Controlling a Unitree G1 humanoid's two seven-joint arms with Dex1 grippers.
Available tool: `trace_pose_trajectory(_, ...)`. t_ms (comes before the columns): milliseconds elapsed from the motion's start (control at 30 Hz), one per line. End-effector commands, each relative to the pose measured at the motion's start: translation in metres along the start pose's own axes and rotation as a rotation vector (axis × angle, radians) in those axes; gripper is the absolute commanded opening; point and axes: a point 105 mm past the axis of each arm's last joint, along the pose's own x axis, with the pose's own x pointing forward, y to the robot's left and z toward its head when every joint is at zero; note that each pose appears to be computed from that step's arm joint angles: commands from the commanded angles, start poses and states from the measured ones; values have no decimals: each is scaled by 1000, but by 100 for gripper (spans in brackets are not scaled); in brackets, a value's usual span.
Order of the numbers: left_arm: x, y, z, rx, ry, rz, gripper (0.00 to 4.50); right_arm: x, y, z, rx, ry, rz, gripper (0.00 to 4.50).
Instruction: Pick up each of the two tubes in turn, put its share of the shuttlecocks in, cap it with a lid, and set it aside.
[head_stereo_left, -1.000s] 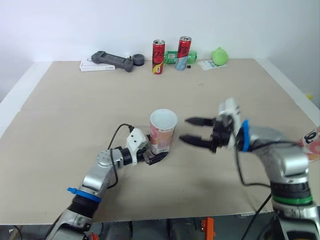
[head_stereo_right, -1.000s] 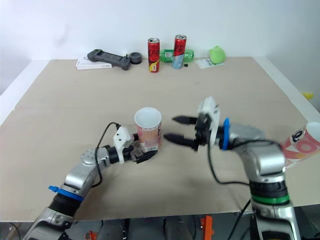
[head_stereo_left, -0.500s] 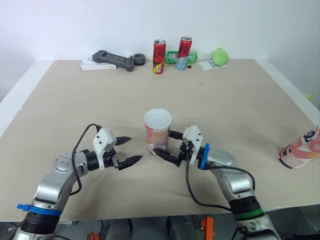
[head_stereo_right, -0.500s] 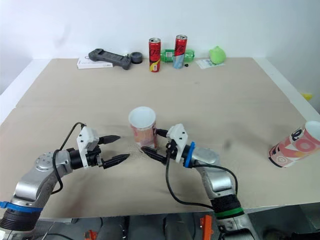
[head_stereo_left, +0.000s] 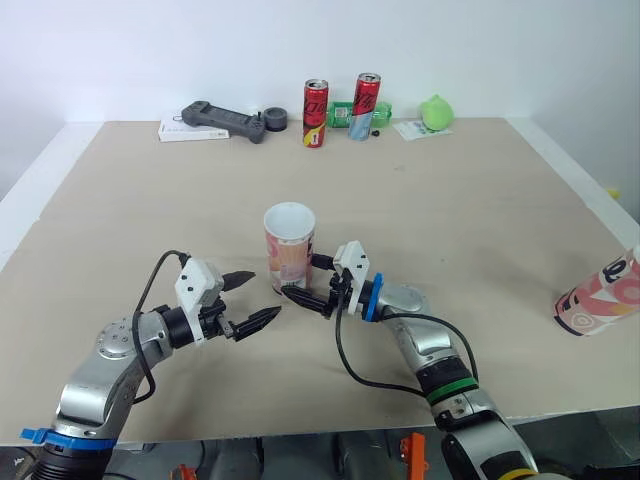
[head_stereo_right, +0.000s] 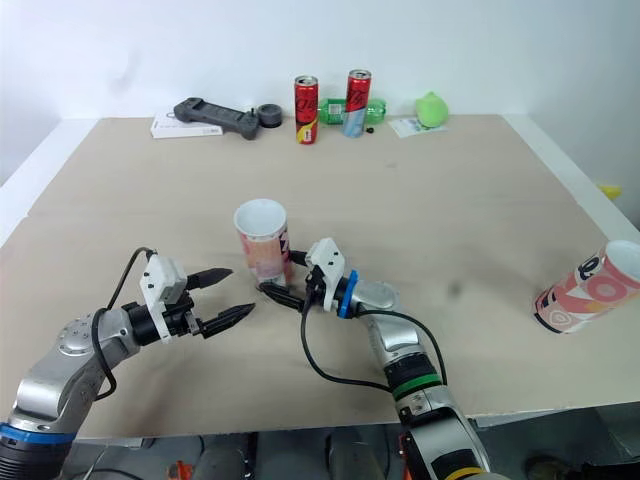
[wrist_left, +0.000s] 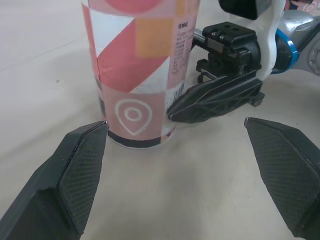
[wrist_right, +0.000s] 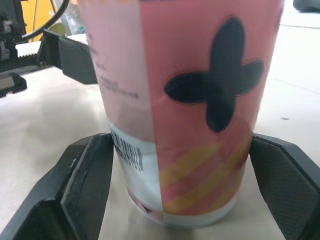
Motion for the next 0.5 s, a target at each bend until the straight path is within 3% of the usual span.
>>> trace_pose_trajectory(33, -4, -1, 12, 49, -31, 15, 450, 5, -1, 10, -28, -33, 18, 375)
trace_pose_trajectory(67, -4, -2, 12, 49, -30, 17, 450, 6, 0, 9, -26, -33, 26, 326)
trace_pose_trajectory(133, -5, -2, 11, 50, -29, 20, 450, 6, 1, 9, -27, -32, 32, 283)
trace_pose_trajectory(367, -3, 1, 15, 62, -28, 19, 450, -5, 2, 15, -32, -50, 21, 283)
trace_pose_trajectory(500, 8, 9, 25, 96, -59, 30, 450, -44, -27, 28, -19, -104, -216, 283)
